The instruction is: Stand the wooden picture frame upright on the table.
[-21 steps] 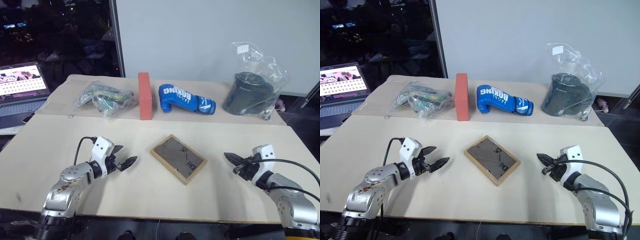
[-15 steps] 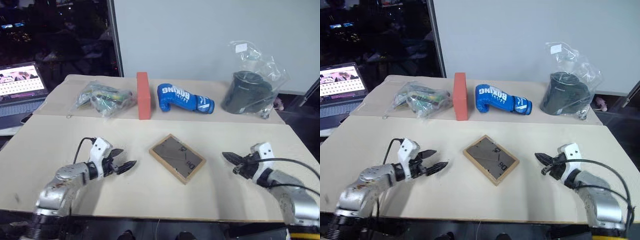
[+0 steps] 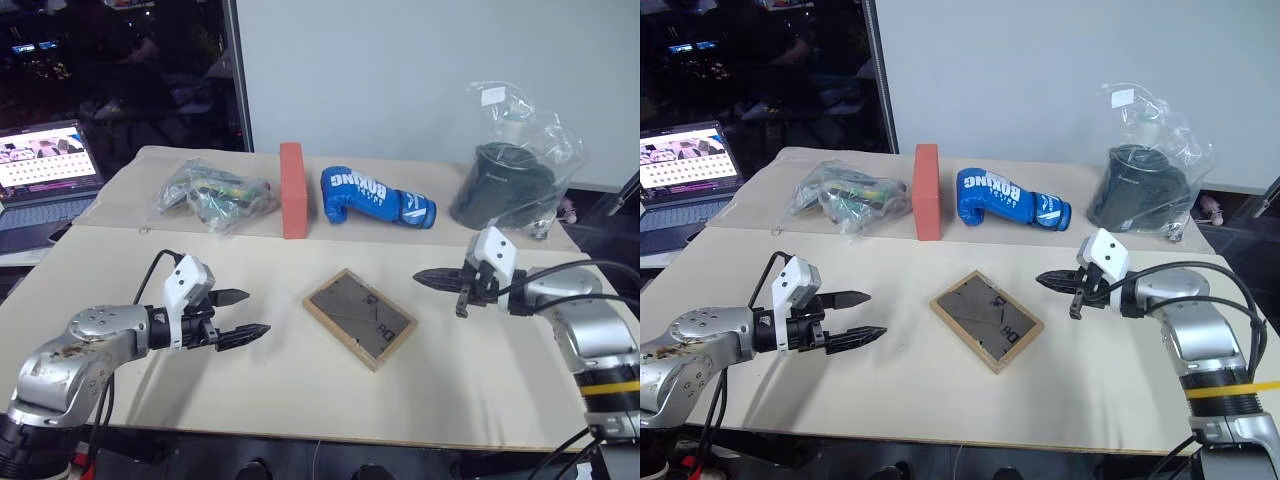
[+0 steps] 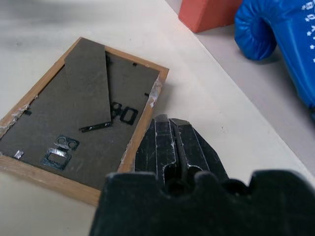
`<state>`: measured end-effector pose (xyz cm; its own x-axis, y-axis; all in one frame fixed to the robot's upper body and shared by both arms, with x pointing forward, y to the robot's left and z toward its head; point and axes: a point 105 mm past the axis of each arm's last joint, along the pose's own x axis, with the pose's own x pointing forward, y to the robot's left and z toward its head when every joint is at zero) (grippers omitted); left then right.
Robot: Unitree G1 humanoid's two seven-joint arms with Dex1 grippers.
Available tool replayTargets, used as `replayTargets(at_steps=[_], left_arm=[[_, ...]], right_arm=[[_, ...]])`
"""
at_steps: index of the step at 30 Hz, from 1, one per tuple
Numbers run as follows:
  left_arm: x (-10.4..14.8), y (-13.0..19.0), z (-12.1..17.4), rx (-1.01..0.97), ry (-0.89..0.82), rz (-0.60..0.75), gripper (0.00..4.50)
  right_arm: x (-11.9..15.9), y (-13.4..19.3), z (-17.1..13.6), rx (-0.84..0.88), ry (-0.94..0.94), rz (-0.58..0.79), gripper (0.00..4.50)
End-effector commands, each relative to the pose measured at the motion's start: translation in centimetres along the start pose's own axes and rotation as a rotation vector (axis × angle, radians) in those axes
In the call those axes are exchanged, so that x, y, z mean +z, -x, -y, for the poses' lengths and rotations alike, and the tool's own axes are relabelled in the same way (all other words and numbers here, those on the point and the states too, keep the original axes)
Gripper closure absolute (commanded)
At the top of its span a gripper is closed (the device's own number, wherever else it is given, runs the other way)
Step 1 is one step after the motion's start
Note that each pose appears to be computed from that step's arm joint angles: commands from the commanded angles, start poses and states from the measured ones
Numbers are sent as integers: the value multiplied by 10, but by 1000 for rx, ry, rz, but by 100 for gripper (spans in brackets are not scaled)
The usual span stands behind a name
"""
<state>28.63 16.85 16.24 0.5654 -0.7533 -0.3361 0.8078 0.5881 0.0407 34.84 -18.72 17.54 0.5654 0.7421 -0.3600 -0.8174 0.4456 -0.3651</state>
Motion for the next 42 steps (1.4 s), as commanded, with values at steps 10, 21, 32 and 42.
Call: replayTargets(at_steps=[10, 21, 32, 42], left_arm=[[-27, -71, 43, -47, 56, -159, 444], [-27, -88, 22, 14, 0, -204, 444], [-43, -69, -3, 32, -32, -273, 444], [-31, -13, -45, 214, 478, -156, 420]], right_arm=[[-57, -34, -7, 117, 74, -174, 450], [-39, -34, -72, 319, -42, -47, 450], [-13, -56, -117, 373, -112, 63, 450], [-29, -39, -77, 240, -89, -15, 450]])
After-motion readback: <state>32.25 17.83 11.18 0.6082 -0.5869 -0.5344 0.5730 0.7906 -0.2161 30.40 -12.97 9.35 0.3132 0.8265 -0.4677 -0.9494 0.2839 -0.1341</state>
